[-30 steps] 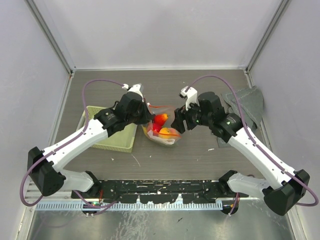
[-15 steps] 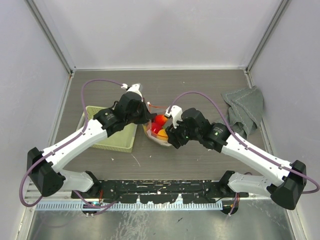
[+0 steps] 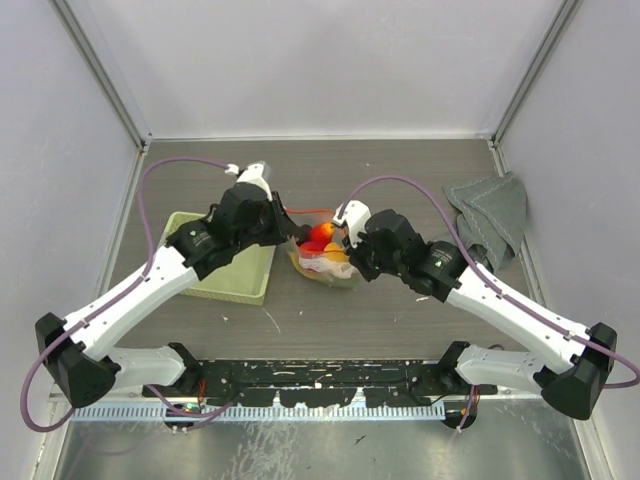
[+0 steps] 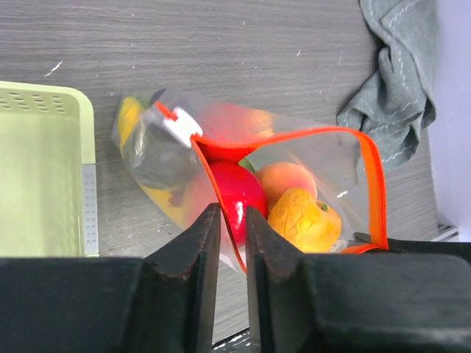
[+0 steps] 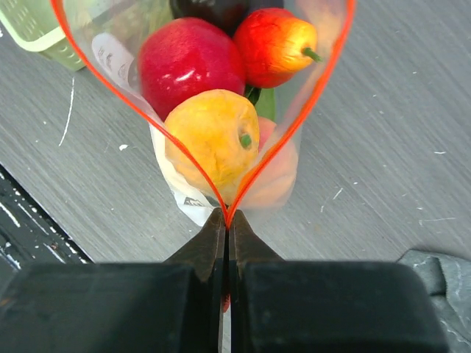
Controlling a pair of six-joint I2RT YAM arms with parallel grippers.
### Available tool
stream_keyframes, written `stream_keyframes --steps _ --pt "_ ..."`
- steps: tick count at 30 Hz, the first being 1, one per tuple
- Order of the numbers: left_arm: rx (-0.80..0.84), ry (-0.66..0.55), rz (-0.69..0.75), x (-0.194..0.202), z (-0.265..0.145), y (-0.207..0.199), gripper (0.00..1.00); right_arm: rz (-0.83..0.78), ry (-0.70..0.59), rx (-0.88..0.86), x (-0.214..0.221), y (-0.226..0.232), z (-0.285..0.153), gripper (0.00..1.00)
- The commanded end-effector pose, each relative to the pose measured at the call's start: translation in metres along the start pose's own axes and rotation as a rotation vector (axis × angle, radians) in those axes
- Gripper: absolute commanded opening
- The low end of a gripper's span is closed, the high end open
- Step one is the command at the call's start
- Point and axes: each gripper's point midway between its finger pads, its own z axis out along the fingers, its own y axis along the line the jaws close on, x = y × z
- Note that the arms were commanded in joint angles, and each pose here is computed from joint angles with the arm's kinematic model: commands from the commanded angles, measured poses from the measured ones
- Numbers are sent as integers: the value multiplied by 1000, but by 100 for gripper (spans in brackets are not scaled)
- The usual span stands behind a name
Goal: Place the food in the zip-top bag and seal the zipper
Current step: Adjust the zipper food storage bag at the center of the board.
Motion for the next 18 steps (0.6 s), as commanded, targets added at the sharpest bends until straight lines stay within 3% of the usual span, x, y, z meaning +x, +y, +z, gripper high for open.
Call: stream_keyframes --steps 1,7,18 --pt "59 -132 -16 -40 -33 -6 28 -47 -132 64 -44 -13 -26 0" --pt "90 -185 -9 -43 -45 24 52 -74 -105 96 -48 -20 -30 1" --pt "456 -250 31 -40 -23 50 75 -129 -30 148 -42 -32 -24 1"
